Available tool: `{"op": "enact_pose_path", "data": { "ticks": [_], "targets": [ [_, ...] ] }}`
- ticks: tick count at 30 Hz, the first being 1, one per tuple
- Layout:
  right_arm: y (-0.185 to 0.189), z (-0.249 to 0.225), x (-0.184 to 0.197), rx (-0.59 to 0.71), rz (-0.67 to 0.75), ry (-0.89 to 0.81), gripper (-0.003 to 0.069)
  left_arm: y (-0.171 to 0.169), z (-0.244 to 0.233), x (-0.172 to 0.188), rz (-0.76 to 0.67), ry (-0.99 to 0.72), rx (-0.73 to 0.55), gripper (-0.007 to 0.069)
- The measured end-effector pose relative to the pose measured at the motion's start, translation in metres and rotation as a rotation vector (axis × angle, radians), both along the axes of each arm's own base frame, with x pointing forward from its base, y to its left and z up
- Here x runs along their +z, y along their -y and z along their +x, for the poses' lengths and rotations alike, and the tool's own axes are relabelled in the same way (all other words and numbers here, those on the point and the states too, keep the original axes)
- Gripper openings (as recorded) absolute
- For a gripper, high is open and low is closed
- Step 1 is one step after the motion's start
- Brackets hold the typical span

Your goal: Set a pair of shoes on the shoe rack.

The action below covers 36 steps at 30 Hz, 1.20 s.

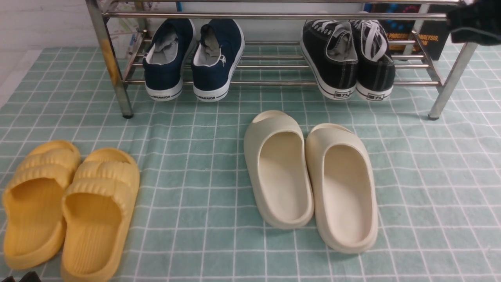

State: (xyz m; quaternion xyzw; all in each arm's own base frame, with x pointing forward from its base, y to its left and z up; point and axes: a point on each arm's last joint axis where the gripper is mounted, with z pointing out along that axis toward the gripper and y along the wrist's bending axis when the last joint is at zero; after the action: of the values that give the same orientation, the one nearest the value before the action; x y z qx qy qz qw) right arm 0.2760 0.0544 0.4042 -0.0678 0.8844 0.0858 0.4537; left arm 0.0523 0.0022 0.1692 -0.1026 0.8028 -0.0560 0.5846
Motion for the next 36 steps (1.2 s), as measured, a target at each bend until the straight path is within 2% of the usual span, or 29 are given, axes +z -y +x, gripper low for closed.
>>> {"op": "enact_pose_path", "data": {
  "ticks": [2,3,10,26,31,36],
  "targets": [
    [0.003,-0.018,0.002,-0.003,0.007,0.033,0.0001,0.0,0.0,0.0,0.0,0.0,0.0,0.0239],
    [0.008,-0.045,0.006,-0.003,0.016,0.076,-0.0003,0.0,0.0,0.0,0.0,0.0,0.0,0.0239],
    [0.02,-0.116,-0.004,-0.007,0.031,0.169,-0.0003,0.0,0.0,0.0,0.0,0.0,0.0,0.0239],
    [0.037,-0.213,0.003,0.012,0.019,0.242,0.0001,0.0,0.0,0.0,0.0,0.0,0.0,0.0239],
    [0.035,-0.232,0.001,0.043,0.087,0.223,0.0005,0.0,0.0,0.0,0.0,0.0,0.0,0.0239],
    [0.037,-0.244,0.0,0.059,0.084,0.227,0.0005,0.0,0.0,0.0,0.0,0.0,0.0,0.0239]
  ]
}}
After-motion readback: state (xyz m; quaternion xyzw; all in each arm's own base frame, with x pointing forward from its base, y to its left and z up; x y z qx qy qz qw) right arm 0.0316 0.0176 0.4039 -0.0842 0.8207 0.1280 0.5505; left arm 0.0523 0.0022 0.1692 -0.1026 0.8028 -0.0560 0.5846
